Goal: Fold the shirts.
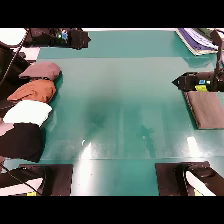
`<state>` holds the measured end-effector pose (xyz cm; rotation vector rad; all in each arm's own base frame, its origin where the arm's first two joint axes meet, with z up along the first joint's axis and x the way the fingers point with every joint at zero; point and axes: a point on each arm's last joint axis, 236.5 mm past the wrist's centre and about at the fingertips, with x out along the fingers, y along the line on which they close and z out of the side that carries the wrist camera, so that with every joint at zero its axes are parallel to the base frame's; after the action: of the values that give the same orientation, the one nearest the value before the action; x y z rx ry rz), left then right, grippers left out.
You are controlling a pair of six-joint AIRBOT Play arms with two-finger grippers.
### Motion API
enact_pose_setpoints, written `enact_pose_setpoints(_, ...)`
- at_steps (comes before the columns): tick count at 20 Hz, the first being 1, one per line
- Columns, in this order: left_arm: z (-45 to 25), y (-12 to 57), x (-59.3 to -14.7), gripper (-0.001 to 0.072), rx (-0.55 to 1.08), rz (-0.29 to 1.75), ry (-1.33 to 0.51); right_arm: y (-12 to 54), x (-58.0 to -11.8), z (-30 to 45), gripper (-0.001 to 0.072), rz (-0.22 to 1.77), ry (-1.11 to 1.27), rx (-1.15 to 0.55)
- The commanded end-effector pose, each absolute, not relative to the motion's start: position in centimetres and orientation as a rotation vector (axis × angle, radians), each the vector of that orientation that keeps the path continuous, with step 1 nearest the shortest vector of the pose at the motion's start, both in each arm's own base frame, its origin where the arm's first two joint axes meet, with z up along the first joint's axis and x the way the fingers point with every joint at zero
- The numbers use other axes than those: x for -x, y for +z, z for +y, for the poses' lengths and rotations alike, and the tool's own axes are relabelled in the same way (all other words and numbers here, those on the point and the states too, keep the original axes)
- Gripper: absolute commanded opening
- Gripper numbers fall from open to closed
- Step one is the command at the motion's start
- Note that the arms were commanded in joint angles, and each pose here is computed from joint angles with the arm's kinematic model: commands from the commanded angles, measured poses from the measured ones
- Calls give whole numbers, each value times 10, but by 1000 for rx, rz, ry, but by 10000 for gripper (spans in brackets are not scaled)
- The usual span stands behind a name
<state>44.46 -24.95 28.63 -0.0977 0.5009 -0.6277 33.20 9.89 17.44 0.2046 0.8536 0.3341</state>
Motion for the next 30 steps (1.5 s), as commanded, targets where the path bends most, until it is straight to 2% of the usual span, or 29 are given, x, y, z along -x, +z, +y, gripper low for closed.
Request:
enact_pose_setpoints(1, -250, 287, -444, 28, 98, 499, -628, 175, -332, 100, 21, 850, 335, -205)
enact_pose_setpoints(11, -250, 288, -444, 28, 99, 498, -628, 176, -333, 99, 21, 849, 335, -205)
enact_pose_setpoints(14, -246, 302, -456, 29, 100, 420, -603, 175, -333, 99, 21, 849, 335, -205)
enact_pose_setpoints(15, -234, 305, -465, 63, 27, 377, -559, 175, -333, 99, 21, 849, 335, -205)
enact_pose_setpoints(16, -214, 304, -479, 403, -43, 349, -476, 175, -332, 99, 21, 850, 335, -205)
enact_pose_setpoints(17, -191, 300, -493, 586, -53, 351, -387, 175, -332, 99, 21, 850, 335, -205)
enact_pose_setpoints(19, -134, 266, -521, 588, -68, 435, -216, 175, -333, 99, 21, 849, 335, -205)
enact_pose_setpoints(22, -52, 177, -556, 589, -16, 651, -40, 175, -333, 99, 21, 849, 335, -205)
enact_pose_setpoints(26, 26, 60, -578, 589, 35, 871, 104, 175, -332, 100, 21, 854, 336, -205)
enact_pose_setpoints(30, 67, -5, -585, 589, 83, 951, 177, 175, -332, 100, 21, 853, 336, -204)
